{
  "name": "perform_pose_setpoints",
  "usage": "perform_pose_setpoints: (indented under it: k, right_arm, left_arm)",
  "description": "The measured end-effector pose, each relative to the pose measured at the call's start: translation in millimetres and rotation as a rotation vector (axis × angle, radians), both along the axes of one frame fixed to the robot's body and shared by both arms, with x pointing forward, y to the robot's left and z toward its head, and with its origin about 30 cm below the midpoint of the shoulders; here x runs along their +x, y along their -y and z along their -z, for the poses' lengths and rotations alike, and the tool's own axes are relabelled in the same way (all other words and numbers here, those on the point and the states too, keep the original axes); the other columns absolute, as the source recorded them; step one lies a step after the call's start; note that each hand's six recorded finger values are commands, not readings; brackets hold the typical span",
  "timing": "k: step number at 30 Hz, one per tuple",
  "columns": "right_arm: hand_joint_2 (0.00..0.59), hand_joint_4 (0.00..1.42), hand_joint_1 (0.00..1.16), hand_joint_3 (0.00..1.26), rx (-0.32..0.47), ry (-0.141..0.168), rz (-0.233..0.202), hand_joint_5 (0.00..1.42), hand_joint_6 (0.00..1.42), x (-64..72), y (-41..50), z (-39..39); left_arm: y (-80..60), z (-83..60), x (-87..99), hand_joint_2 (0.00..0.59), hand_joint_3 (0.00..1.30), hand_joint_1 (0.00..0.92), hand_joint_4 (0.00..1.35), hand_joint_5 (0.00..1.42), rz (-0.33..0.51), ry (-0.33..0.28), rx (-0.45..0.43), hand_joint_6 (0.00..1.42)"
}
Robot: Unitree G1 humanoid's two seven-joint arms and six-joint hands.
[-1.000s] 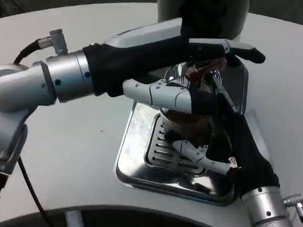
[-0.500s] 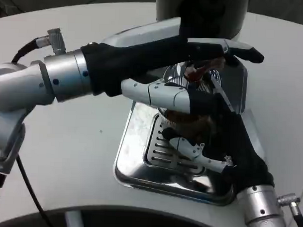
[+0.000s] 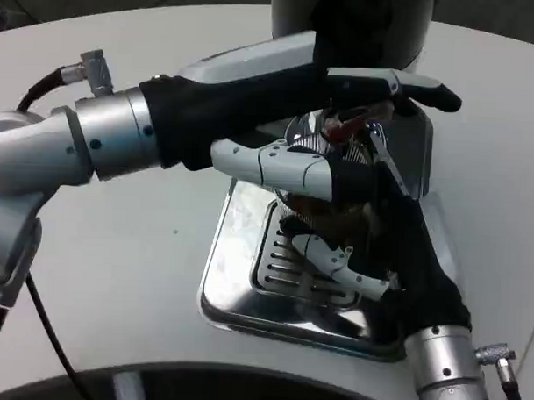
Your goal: Grasp the cup under the faucet to collect the drink, then remove the cup.
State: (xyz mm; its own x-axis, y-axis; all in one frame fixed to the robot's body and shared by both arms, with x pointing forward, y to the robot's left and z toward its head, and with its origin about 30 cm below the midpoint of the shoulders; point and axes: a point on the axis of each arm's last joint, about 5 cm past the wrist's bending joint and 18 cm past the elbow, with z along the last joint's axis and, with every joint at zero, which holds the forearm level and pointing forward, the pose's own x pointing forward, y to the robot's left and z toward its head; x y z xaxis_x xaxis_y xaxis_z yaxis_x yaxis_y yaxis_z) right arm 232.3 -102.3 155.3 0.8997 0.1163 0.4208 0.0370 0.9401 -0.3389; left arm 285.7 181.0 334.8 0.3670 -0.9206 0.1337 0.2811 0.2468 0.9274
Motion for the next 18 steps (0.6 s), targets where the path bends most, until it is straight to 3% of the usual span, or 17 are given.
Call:
perform_pose_setpoints:
  k: [12,18]
  right_arm:
    - [0.22,0.19,0.78,0.14,0.011,0.007,0.035,0.25,0.03,-1.2,-10.9,1.9]
    - [0.224,0.33,0.78,0.26,0.013,0.012,0.052,0.38,0.09,-2.1,-18.1,4.3]
  left_arm:
    - [-1.3,2.0,-1.2,0.1,0.17,0.0,0.1,0.15,-0.001,-0.003,-0.003,0.16]
    - [-3.8,3.6,-3.0,0.089,0.11,0.0,0.09,0.15,-0.004,-0.002,-0.016,0.17]
